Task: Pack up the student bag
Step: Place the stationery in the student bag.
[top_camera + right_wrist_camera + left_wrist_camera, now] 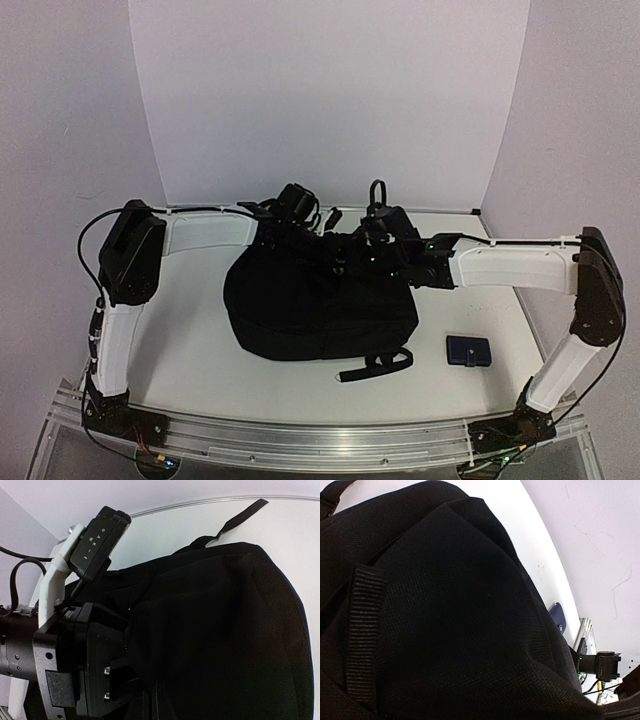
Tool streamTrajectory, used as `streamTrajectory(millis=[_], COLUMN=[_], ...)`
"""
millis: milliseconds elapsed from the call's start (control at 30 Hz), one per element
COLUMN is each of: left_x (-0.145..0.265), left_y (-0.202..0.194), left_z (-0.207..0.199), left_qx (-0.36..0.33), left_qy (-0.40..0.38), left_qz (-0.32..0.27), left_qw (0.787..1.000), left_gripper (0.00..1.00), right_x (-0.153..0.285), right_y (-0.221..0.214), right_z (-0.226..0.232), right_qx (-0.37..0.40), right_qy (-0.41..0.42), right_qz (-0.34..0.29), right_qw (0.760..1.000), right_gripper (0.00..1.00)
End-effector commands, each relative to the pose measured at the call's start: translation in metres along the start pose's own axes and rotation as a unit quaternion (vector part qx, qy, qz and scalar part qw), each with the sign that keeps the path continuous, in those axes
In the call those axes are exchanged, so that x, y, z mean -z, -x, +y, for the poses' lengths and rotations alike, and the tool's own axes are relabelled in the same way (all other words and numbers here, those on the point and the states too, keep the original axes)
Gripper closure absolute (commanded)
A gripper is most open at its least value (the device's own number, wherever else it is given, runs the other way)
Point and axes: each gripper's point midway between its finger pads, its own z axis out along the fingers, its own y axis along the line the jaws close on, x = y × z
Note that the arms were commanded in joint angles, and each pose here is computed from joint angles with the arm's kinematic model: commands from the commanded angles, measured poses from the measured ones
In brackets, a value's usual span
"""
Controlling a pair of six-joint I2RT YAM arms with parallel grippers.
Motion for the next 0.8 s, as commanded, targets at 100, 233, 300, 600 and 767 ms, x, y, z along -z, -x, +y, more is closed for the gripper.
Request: streamTrajectory(millis=[100,233,300,600,767], left_x=[0.038,0.065,0.079,0.153,0.177], left_y=[0.034,0.020,0.010,-0.024,-0.036], left_z=[-0.042,-0.042,-0.041,-0.025,-0.008], left_qx=[-0.061,-0.063,-0.060,-0.039,-0.014], left_qy=[-0.039,-0.015,-0.001,0.087,0.112], left_qz=[-0.069,-0.072,-0.072,-0.094,-0.112], left_qw=[0.995,0.995,0.996,0.991,0.987], left_gripper=[0.41,0.32,0.31,0.21,0.17], right_x=[0.010,0.015,0.017,0.046,0.059], right_y=[0.030,0.035,0.036,0.051,0.046], right_z=[0.022,0.017,0.014,-0.016,-0.087], right_qx=[-0.025,-0.024,-0.023,-0.020,-0.050], right_qy=[0.028,0.017,0.011,-0.044,-0.116], right_qz=[-0.046,-0.056,-0.056,-0.062,-0.042], right_qw=[0.998,0.998,0.998,0.997,0.991], right_gripper=[1.00,1.00,1.00,0.35,0.15])
